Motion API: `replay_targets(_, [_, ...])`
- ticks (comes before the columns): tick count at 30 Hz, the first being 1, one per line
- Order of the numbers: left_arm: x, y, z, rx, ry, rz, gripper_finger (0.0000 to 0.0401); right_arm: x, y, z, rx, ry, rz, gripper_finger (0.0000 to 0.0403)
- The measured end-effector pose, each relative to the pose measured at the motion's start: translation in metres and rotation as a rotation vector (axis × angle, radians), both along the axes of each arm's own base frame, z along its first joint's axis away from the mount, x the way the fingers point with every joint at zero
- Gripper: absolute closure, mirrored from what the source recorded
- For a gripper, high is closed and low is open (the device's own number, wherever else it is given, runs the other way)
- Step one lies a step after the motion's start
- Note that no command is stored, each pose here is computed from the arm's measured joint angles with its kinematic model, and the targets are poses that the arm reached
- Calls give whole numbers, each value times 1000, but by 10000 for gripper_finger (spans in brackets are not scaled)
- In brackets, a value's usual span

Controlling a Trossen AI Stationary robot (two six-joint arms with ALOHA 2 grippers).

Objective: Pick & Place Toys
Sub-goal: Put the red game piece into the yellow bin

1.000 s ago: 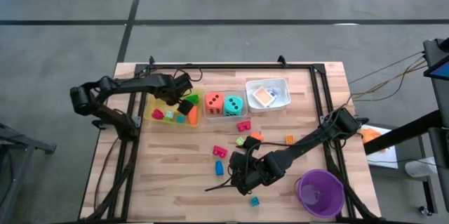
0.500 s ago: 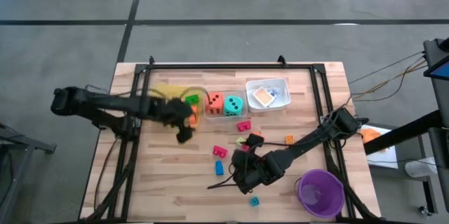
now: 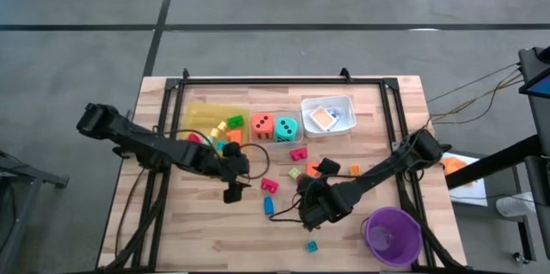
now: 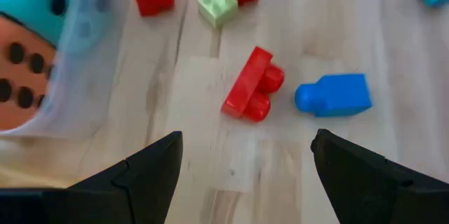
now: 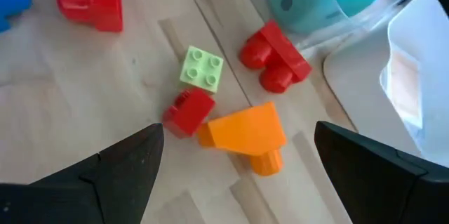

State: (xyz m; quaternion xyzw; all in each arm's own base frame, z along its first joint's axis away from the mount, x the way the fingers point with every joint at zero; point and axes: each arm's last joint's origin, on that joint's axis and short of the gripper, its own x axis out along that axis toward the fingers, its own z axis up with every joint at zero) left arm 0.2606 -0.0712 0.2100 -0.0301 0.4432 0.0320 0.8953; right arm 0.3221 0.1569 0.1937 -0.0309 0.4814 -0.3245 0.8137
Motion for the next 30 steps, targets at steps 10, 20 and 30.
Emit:
replay_targets(10, [34,-8,-25,97,64,-168,90,-25,-13,1,156,-208,91,36])
replay_targets(20, [74,0,-42,54,122,-258,90,-49,-26,11,244,-427,154,36])
replay_targets(30, [80,17,-54,-11,164,-262,90,-51,-27,12,245,-449,185,36])
